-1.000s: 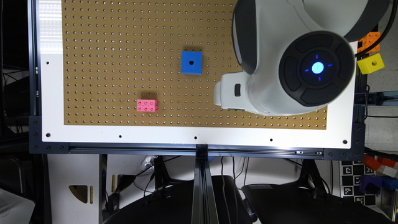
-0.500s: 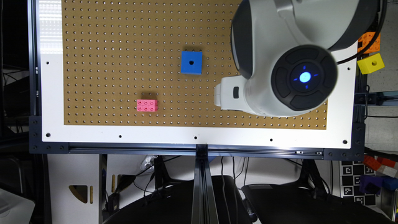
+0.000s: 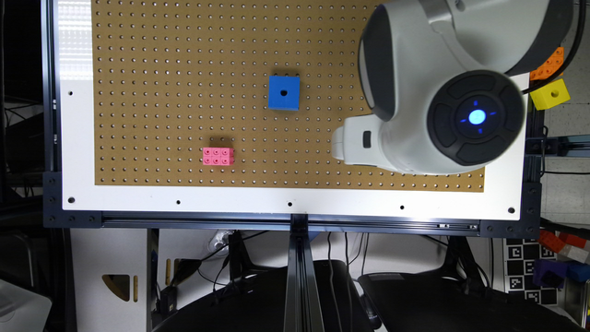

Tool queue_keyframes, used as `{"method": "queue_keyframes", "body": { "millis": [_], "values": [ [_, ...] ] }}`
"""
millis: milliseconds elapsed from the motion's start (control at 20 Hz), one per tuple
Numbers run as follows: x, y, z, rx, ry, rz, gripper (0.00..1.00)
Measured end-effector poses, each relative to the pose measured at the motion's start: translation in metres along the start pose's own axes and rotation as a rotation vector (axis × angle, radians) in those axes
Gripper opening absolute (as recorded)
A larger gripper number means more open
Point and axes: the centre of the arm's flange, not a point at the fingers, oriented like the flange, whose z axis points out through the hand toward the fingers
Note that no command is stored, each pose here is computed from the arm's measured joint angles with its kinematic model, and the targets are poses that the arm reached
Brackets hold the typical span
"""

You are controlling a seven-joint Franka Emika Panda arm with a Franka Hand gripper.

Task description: Pick up green block.

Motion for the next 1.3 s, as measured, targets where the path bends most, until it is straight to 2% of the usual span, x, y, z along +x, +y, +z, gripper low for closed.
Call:
{"method": "queue_keyframes", "body": {
  "millis": [150, 350, 500, 650, 1050, 1150, 1250, 1300],
  "values": [
    [0.0035, -0.001, 0.024, 0.0017, -0.0044, 0.0012, 1.0],
    [0.0088, -0.008, 0.031, 0.0055, -0.0055, 0.002, 1.0],
    [0.0087, -0.005, 0.049, -0.0045, -0.0145, 0.0025, 1.0],
    [0.0101, -0.005, 0.065, -0.0046, -0.0169, 0.0027, 1.0],
    [0.0114, -0.006, 0.066, -0.003, -0.016, 0.0031, 1.0],
    [0.011, -0.005, 0.07, -0.0075, -0.0194, 0.0033, 1.0],
    [0.0105, -0.003, 0.08, -0.0151, -0.0256, 0.0041, 1.0],
    [0.0104, -0.002, 0.084, -0.0162, -0.0271, 0.0046, 1.0]
  ]
}}
